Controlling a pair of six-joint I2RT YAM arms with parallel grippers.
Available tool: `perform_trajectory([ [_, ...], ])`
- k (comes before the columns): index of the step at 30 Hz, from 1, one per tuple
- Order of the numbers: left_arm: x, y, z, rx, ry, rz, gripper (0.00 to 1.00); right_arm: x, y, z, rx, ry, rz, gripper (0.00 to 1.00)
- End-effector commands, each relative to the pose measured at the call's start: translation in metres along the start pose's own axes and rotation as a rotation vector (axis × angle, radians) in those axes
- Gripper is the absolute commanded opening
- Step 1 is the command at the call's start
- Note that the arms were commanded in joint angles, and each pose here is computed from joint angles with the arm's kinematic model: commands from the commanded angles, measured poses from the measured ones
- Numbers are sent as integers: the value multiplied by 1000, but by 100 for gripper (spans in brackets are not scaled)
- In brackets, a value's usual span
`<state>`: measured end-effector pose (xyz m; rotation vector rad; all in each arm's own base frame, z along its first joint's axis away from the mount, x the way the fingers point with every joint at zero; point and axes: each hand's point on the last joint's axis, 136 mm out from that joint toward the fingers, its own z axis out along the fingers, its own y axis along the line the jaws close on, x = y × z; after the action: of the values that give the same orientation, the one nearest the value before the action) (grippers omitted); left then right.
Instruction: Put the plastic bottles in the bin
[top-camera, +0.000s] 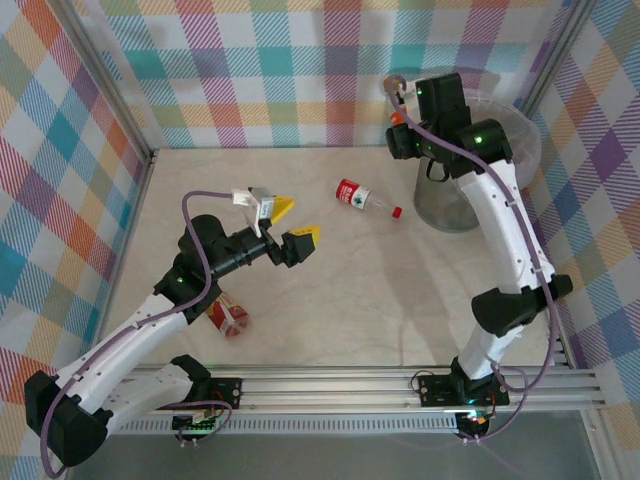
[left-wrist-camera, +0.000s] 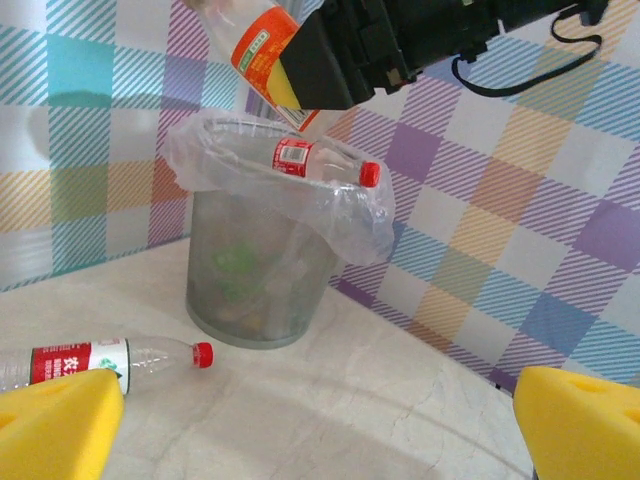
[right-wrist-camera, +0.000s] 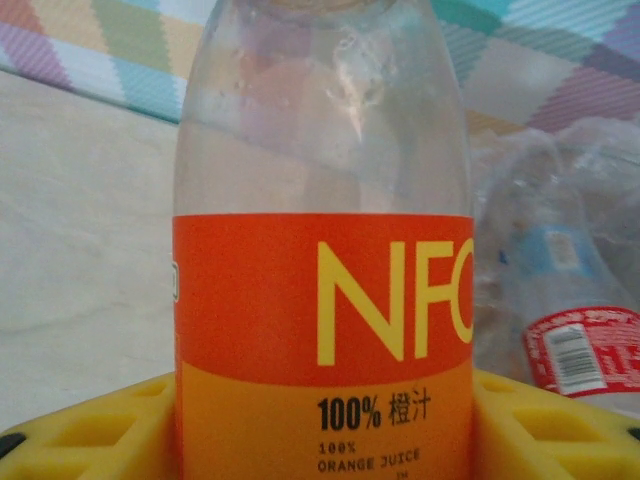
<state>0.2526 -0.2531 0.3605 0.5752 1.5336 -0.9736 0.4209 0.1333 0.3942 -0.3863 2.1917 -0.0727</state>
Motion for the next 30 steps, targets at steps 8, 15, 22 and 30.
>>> perform_trajectory([
  [8,-6,-5,-2,7,14,30,100,46,-56,41,118,212,76,60],
  [15,-4,-6,-2,3,24,33,100,61,-83,43,165,259,134,61],
  [22,-2,-5,-1,0,35,29,100,66,-93,47,169,275,152,63],
  [30,0,-4,-1,-4,38,27,100,65,-98,55,170,280,165,73],
])
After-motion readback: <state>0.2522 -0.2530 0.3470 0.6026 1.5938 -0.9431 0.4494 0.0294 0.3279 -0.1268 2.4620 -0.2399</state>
